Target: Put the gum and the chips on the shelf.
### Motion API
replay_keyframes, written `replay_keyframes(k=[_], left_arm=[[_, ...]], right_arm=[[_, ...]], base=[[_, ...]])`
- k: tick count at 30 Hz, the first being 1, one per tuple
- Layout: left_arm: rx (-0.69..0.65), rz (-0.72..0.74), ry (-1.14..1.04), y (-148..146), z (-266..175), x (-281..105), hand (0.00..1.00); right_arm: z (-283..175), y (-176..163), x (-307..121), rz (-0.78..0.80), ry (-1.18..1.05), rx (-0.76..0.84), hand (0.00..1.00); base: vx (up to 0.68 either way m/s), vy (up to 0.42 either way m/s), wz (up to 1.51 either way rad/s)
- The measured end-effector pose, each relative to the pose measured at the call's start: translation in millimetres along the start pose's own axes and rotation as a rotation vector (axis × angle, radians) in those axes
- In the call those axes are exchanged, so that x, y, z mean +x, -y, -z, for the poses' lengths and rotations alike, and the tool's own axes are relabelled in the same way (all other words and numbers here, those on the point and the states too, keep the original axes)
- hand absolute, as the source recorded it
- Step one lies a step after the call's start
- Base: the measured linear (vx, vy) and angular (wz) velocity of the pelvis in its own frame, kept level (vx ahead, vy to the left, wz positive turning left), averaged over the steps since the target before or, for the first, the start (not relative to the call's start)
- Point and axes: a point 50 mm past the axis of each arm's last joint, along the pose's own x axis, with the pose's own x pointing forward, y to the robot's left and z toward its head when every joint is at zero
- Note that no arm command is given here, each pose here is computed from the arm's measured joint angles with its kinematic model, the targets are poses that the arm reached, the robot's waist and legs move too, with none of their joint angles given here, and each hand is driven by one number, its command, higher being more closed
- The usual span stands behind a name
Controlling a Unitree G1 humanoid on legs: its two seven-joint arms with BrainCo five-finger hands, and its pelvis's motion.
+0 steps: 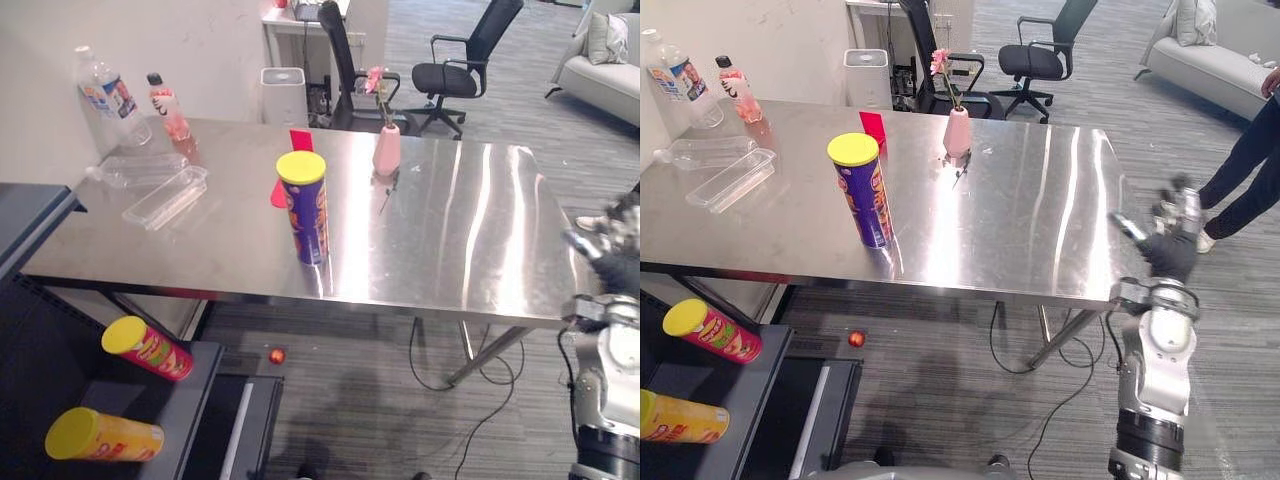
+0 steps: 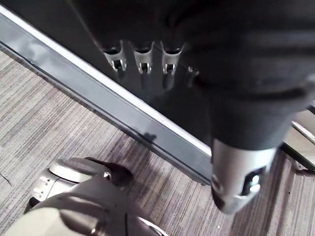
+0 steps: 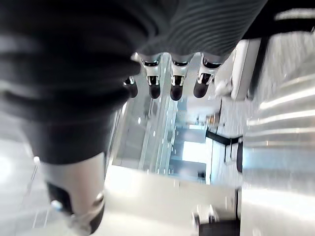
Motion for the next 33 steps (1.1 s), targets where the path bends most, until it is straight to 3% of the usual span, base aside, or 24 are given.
replay_keyframes(k=[4,11,24,33], left_arm=[[-0.008,-0.012,0.003,-3.2,-0.9,0.7,0.00],[-0.002,-0.014,0.020,-3.6,-3.0,1.0,0.00],[0.042,-0.002,0.037,-0.9,-5.4,1.0,0.00],[0.080,0.020,0.051,3.3,-6.0,0.2,0.00]], right_arm=[[2.5,-34.0,3.6,-0.288,-0.028,-0.031,0.00],[-4.5,-70.4,12.2,-0.542,0.002,-0.040,0.00],[-1.1,-107.0,19.0,-0.672,-0.012,-0.023,0.00],[15.2,-112.6,24.8,-0.653,-0.091,-0.083,0.00]], base=[[0.00,0.000,0.00],[0.01,0.002,0.14],[-0.02,0.002,0.14],[0.01,0.001,0.09]])
